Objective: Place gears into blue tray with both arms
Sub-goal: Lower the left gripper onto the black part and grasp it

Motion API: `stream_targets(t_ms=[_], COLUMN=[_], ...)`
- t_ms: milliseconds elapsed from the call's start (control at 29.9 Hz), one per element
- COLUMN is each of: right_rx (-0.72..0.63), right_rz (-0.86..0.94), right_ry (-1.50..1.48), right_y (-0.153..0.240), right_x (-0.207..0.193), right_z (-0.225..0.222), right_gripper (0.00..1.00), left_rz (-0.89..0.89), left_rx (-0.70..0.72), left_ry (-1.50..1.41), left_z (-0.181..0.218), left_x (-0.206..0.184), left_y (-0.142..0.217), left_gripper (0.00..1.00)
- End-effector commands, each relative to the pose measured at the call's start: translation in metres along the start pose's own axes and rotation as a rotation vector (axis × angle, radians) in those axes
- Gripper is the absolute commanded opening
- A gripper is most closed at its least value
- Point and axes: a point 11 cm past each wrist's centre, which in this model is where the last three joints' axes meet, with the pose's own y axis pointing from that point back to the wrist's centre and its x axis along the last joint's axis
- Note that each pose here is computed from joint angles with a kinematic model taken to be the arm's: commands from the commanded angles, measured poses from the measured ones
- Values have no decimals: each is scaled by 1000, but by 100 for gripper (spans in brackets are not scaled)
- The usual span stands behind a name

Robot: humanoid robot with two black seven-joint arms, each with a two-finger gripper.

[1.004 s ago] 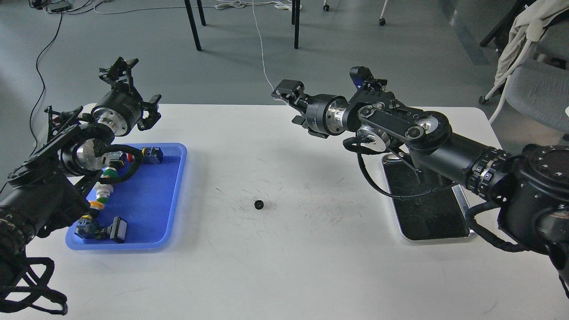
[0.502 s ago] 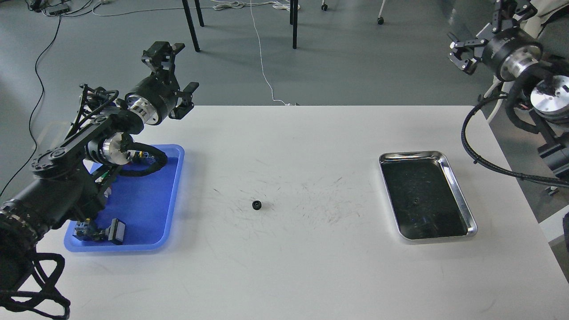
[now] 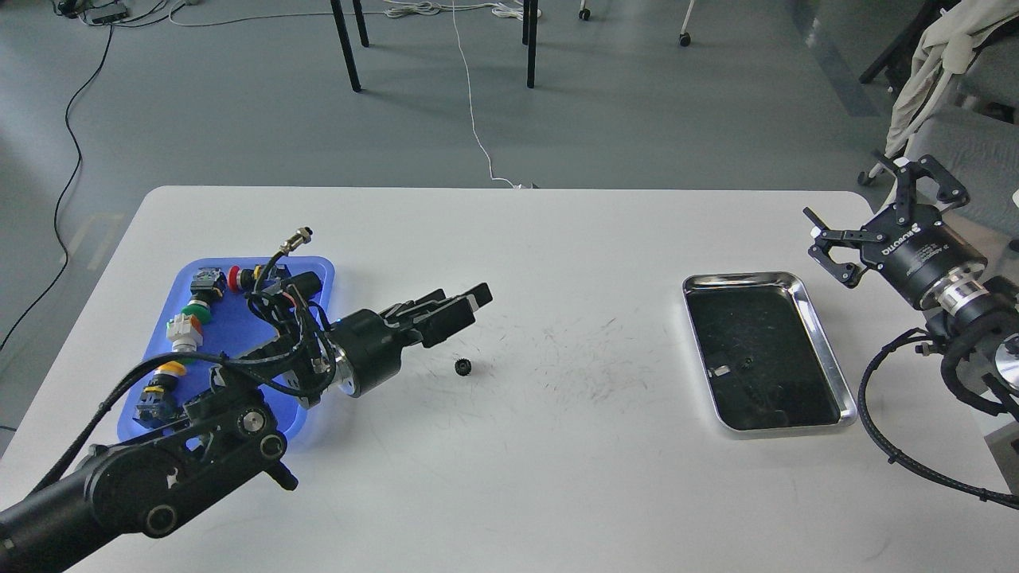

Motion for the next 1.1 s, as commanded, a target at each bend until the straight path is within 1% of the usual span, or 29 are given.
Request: stream_targets(t_ms=[0,100,167,301,469,703,837,971,1071], right_rx=[-23,-40,-46,-41,-36,-41,-42,-44,-42], right_rz=[27,52,68,83,90,91,88,88,88], right_ry=[-27,-65,-79,-92,-96,-96,-100,-99,-100], right_y=[8,16,21,27,30,30,29,29,29], right_x=[11,21,26,31,34,34,33,33,33], right_z=[19,41,49,56,58,60,62,62,62], right_gripper=[97,97,97,97,97,97,97,97,97], left_rz=[-53,-80,-103,-107,-107,-109,-125,-141,-142], left_rx=[-13,-44,-42,-11,40,85,101,93,103], left_ry=[-242,-364,-439,-480,-493,-537,-543,-550,-550], left_z=[-2,1,-5,-19,-35,-52,-59,-59,-62], left_x=[-35,-59,-73,-84,-83,-66,-69,-75,-76], left_y=[4,-1,-4,-9,-13,-15,-13,-13,-13], left_gripper=[98,98,98,97,97,96,95,87,75])
